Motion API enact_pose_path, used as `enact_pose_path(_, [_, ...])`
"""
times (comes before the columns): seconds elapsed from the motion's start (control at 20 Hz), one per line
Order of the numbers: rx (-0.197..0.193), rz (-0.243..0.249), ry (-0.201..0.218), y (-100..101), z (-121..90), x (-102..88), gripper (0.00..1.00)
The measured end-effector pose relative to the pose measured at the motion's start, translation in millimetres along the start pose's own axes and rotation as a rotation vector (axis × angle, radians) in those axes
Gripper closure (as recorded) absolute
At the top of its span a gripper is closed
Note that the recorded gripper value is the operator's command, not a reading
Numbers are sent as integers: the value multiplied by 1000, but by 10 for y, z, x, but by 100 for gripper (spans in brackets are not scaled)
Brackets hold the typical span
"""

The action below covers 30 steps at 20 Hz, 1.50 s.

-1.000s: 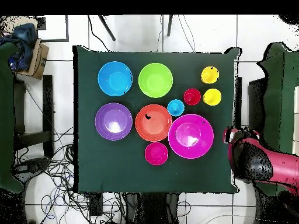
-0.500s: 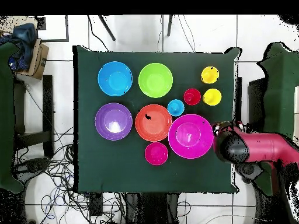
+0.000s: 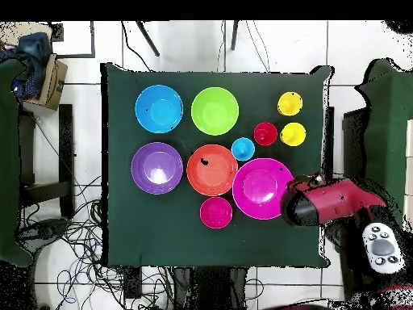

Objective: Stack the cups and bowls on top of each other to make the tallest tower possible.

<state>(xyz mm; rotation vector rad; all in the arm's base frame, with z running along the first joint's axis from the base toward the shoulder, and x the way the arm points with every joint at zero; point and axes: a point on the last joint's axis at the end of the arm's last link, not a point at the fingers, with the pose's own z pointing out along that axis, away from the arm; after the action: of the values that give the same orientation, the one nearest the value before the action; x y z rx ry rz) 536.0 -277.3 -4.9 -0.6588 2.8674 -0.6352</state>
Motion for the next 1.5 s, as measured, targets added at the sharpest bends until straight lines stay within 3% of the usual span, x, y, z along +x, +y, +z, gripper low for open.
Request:
enact_pose_path(0.1, [28, -35, 12, 57, 71, 75, 0])
enact_pose_path(0.25, [48, -42, 24, 76, 108, 128, 0])
enact_pose_path(0.3, [68, -27, 32, 66, 130, 177, 0])
enact_pose_path(0.6, [80, 62, 21, -63, 104, 271, 0])
enact_pose_path(0.75, [73, 147, 6, -224, 81, 342, 0])
enact_pose_path(0.85, [48, 278, -16, -423, 66, 443, 0])
enact_pose_path(0.95, [33, 349, -28, -535, 63, 512, 0])
enact_pose_path(1.1, [-6, 497, -58, -801, 38, 729, 0])
enact_pose_path(1.25, [-35, 547, -63, -902, 0, 834, 0])
enact_pose_path(1.5, [-108, 568, -48, -941, -68, 832, 0])
